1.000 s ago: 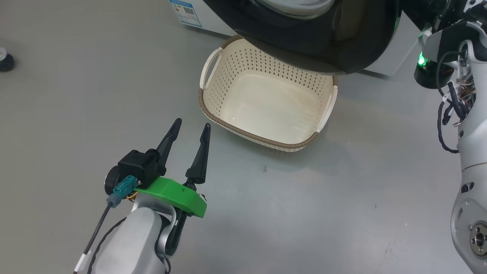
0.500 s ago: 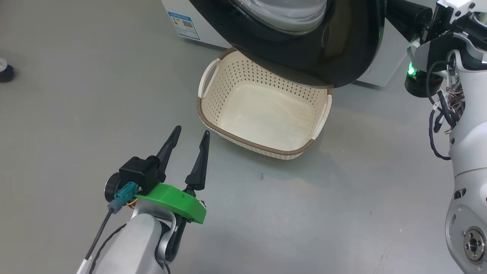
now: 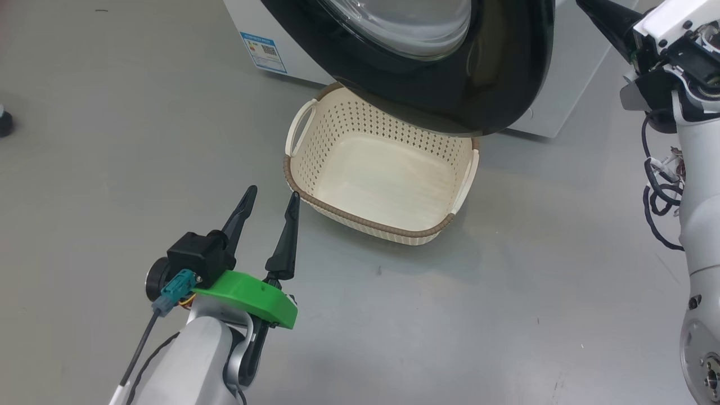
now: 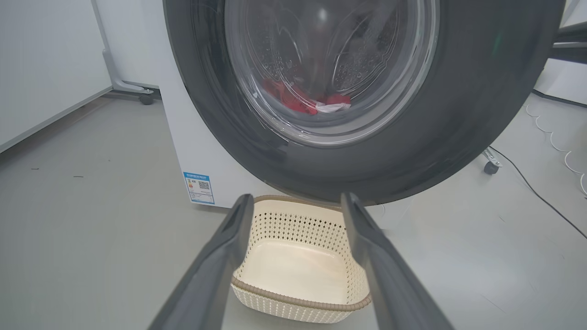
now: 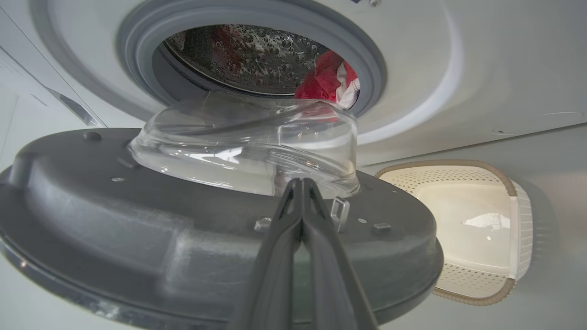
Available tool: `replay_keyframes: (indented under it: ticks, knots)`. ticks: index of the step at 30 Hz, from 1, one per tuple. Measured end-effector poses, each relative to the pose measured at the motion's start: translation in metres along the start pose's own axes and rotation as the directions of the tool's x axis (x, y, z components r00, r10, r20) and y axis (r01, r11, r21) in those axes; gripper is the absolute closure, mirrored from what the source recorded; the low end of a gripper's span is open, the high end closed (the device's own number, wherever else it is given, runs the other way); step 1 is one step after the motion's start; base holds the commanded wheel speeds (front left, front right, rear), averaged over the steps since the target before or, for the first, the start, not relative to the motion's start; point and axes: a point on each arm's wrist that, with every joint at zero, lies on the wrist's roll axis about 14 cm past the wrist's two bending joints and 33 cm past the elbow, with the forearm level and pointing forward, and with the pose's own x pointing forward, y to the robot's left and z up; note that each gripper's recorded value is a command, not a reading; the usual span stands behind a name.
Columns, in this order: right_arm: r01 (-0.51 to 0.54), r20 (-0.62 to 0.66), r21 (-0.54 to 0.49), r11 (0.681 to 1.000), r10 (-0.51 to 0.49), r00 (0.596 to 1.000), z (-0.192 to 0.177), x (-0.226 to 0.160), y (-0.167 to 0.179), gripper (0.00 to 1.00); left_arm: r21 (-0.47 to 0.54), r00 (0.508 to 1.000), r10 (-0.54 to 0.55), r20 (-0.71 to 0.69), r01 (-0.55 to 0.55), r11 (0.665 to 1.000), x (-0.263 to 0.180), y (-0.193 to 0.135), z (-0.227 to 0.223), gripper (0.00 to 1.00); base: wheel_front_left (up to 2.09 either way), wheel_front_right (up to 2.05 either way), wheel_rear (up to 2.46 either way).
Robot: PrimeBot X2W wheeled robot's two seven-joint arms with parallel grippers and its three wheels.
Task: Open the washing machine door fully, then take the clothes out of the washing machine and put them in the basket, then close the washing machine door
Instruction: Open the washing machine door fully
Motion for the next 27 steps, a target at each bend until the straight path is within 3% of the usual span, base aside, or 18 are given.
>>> replay_keyframes:
  ticks: [4,8,16,20,21,22,25,27]
  knots:
    - [0.056,0.044,-0.139,0.989,-0.051,0.998,0.007,-0.013,-0.008,1.00,-0.015,1.000,0.004,0.008,-0.004,1.000,-0.005,-0.001,0.002,0.00,0.00,0.00,0.00]
    - [0.119,0.071,-0.297,0.948,-0.102,0.992,0.007,-0.028,-0.014,1.00,-0.045,1.000,0.014,0.018,-0.013,0.999,-0.010,0.000,0.004,0.00,0.00,0.00,0.00]
    - [0.217,0.162,-0.564,0.796,-0.151,0.975,0.004,-0.058,-0.015,1.00,-0.064,0.999,0.014,0.051,-0.011,0.998,-0.016,-0.002,0.015,0.00,0.00,0.00,0.00]
    - [0.232,0.222,-0.648,0.725,-0.111,0.969,0.002,-0.074,-0.008,1.00,-0.069,0.997,0.007,0.072,-0.002,0.998,-0.015,-0.005,0.022,0.00,0.00,0.00,0.00]
    - [0.231,0.233,-0.674,0.702,-0.095,0.968,0.001,-0.077,-0.004,1.00,-0.071,0.997,0.005,0.078,0.000,0.997,-0.015,-0.006,0.024,0.00,0.00,0.00,0.00]
    - [0.234,0.249,-0.731,0.641,-0.070,0.966,-0.002,-0.085,0.000,1.00,-0.073,0.996,0.000,0.089,0.007,0.997,-0.014,-0.008,0.027,0.00,0.00,0.00,0.00]
    - [0.252,0.284,-0.745,0.617,-0.049,0.958,-0.008,-0.098,-0.006,1.00,-0.075,0.994,-0.010,0.106,0.018,0.997,-0.012,-0.011,0.032,0.00,0.00,0.00,0.00]
    - [0.274,0.308,-0.731,0.625,-0.057,0.950,-0.013,-0.109,-0.018,1.00,-0.075,0.994,-0.014,0.111,0.023,0.997,-0.010,-0.013,0.034,0.00,0.00,0.00,0.00]
